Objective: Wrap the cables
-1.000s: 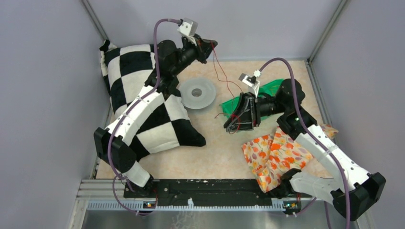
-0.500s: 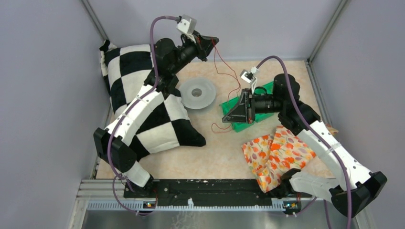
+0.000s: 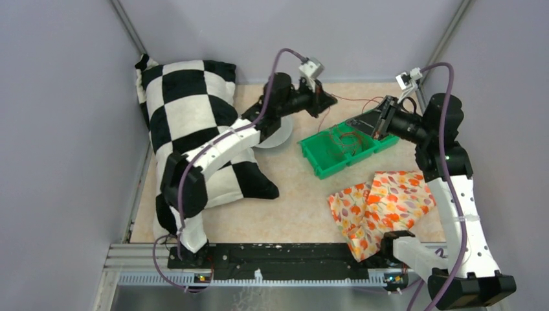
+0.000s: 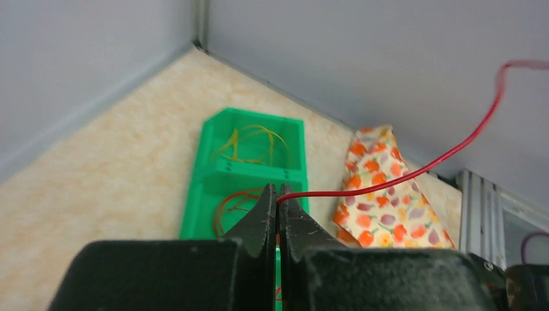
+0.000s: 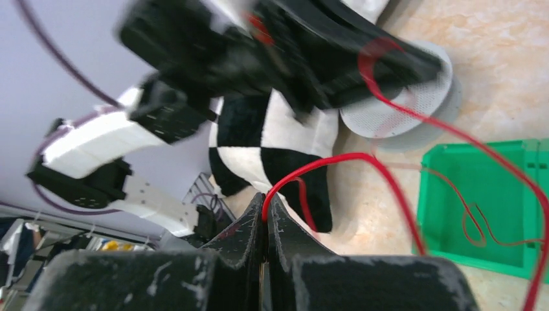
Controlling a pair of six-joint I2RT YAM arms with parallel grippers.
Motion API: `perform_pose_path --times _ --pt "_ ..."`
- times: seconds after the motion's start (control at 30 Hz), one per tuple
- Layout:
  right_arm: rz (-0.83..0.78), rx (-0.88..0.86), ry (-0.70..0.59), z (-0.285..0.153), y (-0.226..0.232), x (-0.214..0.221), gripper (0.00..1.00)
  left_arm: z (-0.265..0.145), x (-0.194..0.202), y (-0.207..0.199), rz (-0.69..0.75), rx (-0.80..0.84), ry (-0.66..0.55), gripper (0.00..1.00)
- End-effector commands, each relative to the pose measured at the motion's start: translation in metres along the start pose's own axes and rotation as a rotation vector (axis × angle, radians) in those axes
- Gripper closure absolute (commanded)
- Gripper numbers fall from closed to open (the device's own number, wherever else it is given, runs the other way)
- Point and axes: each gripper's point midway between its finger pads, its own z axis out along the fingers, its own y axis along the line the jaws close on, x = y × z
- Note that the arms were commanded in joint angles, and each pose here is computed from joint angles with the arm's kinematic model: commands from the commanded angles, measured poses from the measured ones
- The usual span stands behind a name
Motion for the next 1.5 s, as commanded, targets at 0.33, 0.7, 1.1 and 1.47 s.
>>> perform_pose_path --times 0.33,0.7,1.1,1.47 --pt "0.32 0.092 0.003 0.024 -0.039 0.009 1.0 0.026 0.014 0.0 0.005 -0.066 0.07 0.27" --pt "0.554 0.159 -0.137 0.052 -0.08 -0.024 1.0 -0.073 -0.042 0.037 0.088 -0.398 -0.012 0.21" --pt "0.631 0.164 -0.466 0.052 -0.064 -0.053 1.0 -0.11 0.01 -0.016 -0.545 -0.299 -0.006 0.16" --pt "0.666 0.11 -0.446 0.064 -0.061 -0.045 1.0 -0.104 0.025 -0.027 -0.86 -0.084 -0.159 0.11"
